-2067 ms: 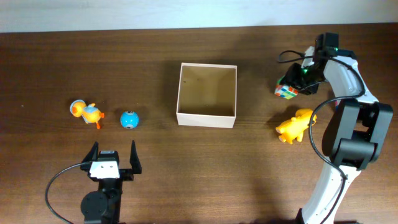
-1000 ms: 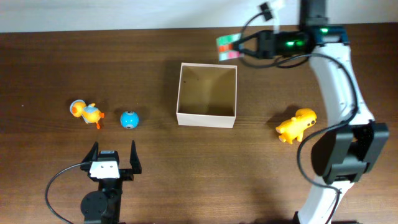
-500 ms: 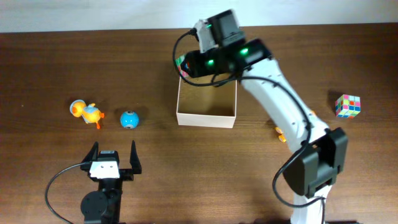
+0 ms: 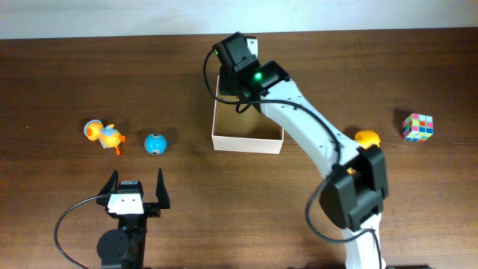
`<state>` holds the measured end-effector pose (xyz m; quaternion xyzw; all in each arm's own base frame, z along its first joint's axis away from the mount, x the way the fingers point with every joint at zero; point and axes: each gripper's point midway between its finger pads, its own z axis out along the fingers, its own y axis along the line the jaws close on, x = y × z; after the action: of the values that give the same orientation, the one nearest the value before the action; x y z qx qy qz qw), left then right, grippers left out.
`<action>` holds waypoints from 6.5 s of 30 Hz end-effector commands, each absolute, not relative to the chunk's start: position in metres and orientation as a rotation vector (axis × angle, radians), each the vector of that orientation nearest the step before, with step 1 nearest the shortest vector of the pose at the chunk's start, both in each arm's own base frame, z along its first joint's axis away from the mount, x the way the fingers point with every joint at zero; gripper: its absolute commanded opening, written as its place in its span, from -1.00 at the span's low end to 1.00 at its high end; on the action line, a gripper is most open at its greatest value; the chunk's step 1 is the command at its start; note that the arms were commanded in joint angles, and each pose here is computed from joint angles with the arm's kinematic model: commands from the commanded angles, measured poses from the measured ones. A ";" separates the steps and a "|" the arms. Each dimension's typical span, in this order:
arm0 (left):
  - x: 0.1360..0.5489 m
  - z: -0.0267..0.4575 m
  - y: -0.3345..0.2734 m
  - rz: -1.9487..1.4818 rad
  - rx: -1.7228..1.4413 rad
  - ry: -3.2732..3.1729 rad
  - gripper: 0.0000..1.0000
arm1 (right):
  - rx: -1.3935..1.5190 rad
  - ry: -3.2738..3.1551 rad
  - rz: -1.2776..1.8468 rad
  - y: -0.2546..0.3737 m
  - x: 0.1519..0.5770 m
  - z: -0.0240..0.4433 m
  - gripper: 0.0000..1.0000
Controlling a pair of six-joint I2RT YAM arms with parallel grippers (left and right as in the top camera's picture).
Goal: Pack container
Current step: 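Carry the cube with the right gripper over the box, then lower the cube into the box and open the right gripper, then raise the right gripper and move it to the second Rubik's cube, then grasp the second Rubik's cube with the right gripper and lift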
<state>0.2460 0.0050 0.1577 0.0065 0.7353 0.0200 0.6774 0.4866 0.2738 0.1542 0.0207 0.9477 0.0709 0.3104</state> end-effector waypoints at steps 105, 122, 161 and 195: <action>0.246 0.156 0.005 0.056 0.028 1.650 0.99 | 0.003 2.603 0.099 0.257 0.520 0.055 -0.30; 0.246 0.156 0.005 0.056 0.028 1.650 0.98 | 0.029 2.495 0.081 0.214 0.509 0.241 0.10; 0.246 0.156 0.005 0.056 0.028 1.650 0.99 | 1.111 2.988 -0.280 -0.215 0.374 0.123 0.72; 0.246 0.156 0.005 0.056 0.028 1.650 0.99 | 0.690 2.991 -0.079 -0.217 0.407 0.011 0.99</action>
<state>0.2460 0.0050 0.1577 0.0065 0.7353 0.0200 0.6774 0.4081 -0.2225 0.0151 0.2316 0.9716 -0.0312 0.0369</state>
